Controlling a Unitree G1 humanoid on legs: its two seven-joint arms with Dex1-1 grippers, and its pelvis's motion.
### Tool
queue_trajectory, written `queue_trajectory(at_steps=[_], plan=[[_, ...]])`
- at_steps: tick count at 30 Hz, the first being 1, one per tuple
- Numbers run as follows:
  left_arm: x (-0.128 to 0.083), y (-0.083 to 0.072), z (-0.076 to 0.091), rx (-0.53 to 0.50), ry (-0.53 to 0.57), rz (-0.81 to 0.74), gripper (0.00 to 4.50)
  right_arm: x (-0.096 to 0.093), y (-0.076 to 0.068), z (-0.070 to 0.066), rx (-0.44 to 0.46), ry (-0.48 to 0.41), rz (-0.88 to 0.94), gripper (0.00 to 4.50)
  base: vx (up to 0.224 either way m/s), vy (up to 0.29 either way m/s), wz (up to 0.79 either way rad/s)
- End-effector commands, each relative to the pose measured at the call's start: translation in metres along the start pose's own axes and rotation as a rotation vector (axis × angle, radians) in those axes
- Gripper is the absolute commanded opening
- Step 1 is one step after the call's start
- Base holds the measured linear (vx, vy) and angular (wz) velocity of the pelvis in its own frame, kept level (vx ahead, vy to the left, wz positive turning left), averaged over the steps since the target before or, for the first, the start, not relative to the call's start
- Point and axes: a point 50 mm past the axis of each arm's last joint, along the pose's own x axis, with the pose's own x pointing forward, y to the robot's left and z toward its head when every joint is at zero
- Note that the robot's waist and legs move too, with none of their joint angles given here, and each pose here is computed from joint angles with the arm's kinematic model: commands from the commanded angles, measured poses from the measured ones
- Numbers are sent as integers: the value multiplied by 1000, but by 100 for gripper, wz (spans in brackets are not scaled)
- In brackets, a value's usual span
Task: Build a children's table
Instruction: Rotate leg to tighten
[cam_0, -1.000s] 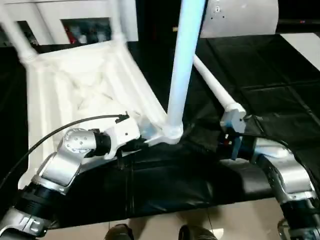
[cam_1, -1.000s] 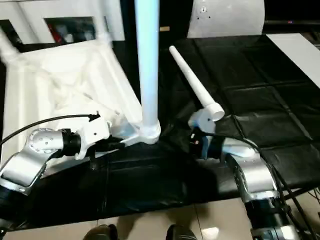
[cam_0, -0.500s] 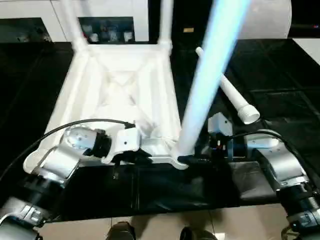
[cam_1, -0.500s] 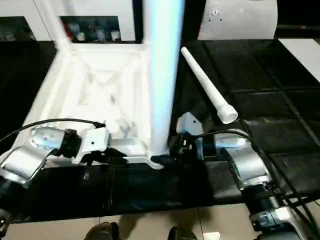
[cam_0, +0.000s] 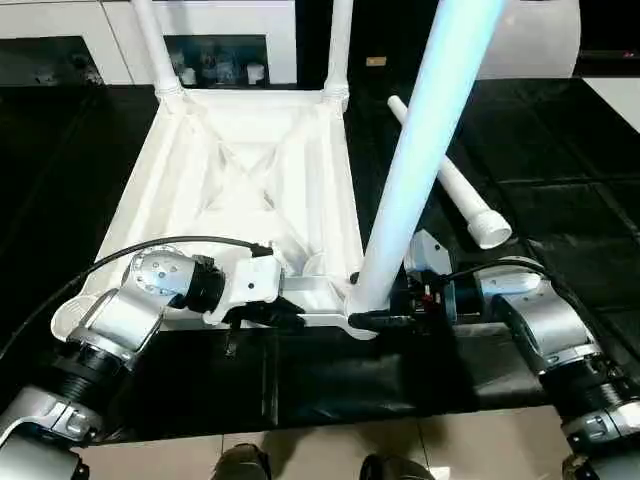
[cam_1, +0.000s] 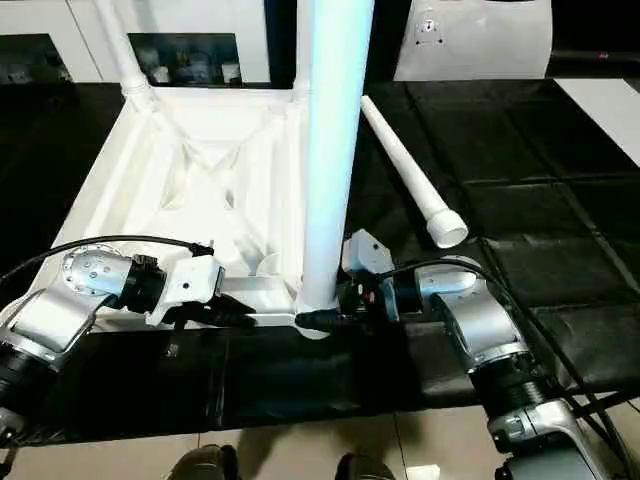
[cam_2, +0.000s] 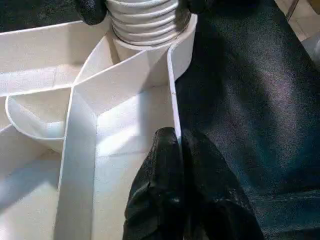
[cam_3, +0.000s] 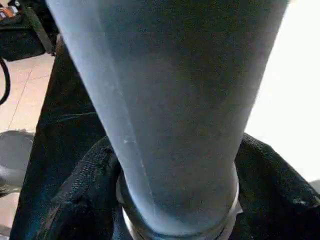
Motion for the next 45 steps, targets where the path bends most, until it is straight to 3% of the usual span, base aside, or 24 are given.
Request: queue_trajectory(at_steps=[1, 8, 12, 16, 20, 24, 25, 28, 29, 32, 37, 45], plan=[[8, -7, -1, 9, 14, -78, 0, 2, 2, -2, 25, 0, 42, 280, 0, 0, 0], [12, -6, 4, -102, -49, 67, 0, 11, 13, -4, 113, -83, 2, 272, 0, 0, 0], [20, -6, 15, -243, -117, 254, 0, 41, 18, -6, 206, -111, -205, 271, 0, 0, 0], [30, -5, 25, -300, -141, 361, 0, 64, 17, 2, 309, -165, -334, 268, -44, -6, -5], [53, 5, 47, -405, -166, 555, 0, 97, 17, 16, 444, -172, -501, 268, 0, 0, 0], [68, 9, 59, -446, -150, 646, 0, 108, 16, 23, 496, -192, -566, 268, 0, 0, 0], [74, 10, 63, -449, -136, 674, 0, 110, 15, 25, 496, -195, -601, 337, 0, 0, 0], [77, 8, 64, -440, -107, 667, 0, 108, 13, 25, 506, -203, -645, 344, 17, 6, 0], [76, 7, 62, -430, -89, 661, 0, 104, 11, 24, 507, -212, -671, 376, 0, 0, 0], [74, 5, 59, -422, -58, 661, 0, 97, 7, 23, 506, -221, -718, 395, 0, 0, 0], [55, 2, 41, -365, -24, 593, 0, 58, 1, 20, 394, -285, -732, 432, 0, 0, 0], [33, -6, 18, -260, 7, 416, 0, 5, 0, 11, 183, -234, -584, 442, 0, 0, 0]])
